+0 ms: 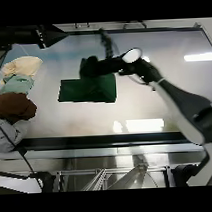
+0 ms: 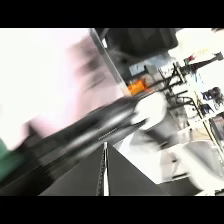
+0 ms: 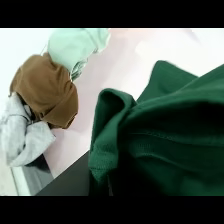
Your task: Fold the shirts.
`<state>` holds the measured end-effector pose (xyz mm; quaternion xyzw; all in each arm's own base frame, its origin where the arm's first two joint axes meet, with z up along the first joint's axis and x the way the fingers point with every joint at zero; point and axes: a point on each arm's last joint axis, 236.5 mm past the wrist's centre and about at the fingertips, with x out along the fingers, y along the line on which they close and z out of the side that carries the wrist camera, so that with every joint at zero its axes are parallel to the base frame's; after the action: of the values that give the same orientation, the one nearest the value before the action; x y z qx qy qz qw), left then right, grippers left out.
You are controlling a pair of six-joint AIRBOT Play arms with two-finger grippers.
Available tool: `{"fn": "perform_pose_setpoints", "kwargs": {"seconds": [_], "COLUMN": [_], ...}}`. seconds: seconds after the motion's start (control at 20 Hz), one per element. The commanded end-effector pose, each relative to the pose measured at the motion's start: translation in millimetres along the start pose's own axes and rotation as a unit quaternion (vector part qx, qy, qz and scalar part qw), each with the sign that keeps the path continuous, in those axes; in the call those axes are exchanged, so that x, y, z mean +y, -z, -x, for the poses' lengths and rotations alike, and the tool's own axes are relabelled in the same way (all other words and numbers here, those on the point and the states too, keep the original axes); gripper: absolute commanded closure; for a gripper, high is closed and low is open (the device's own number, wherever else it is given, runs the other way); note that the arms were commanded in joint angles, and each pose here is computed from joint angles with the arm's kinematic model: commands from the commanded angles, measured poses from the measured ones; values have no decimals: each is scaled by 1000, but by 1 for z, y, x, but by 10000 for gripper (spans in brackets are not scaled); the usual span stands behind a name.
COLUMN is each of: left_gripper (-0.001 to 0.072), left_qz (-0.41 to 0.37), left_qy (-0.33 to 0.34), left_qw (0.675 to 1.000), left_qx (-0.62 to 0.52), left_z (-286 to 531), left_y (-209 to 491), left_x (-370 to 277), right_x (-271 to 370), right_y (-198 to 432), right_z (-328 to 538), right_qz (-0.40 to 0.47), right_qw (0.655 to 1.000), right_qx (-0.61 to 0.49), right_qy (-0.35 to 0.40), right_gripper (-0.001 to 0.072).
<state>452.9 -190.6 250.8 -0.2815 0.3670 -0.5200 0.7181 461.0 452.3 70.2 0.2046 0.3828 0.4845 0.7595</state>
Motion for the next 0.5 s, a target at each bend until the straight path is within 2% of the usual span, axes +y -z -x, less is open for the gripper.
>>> {"fn": "perform_pose_setpoints", "kwargs": {"seconds": [0.0, 0.05, 0.1, 0.15, 0.2, 0.35, 0.45], "left_gripper": [691, 691, 690, 691, 691, 690, 690], "left_qz": [-9, 1, 8, 13, 21, 38, 38], "left_qy": [-5, -3, 0, 1, -1, 3, 5], "left_qw": [1000, 1000, 1000, 1000, 1000, 999, 999], "left_qx": [-13, -9, -3, -2, -5, 0, 4], "left_z": [21, 17, 13, 10, 8, 3, 2], "left_y": [12, 20, 28, 33, 37, 49, 53], "left_x": [-10, -6, -4, 0, 5, 16, 19], "right_x": [6, 11, 17, 26, 32, 8, -38], "right_y": [35, 34, 33, 35, 38, 25, 22], "right_z": [-99, -108, -109, -104, -91, -26, 32], "right_qz": [7, -15, -26, -7, 14, 16, 2], "right_qw": [1000, 999, 998, 997, 995, 993, 993], "right_qx": [-4, -11, -17, -7, 18, 77, 122], "right_qy": [-20, -42, -62, -82, -99, -83, -9], "right_gripper": [503, 378, 311, 374, 511, 525, 544]}}
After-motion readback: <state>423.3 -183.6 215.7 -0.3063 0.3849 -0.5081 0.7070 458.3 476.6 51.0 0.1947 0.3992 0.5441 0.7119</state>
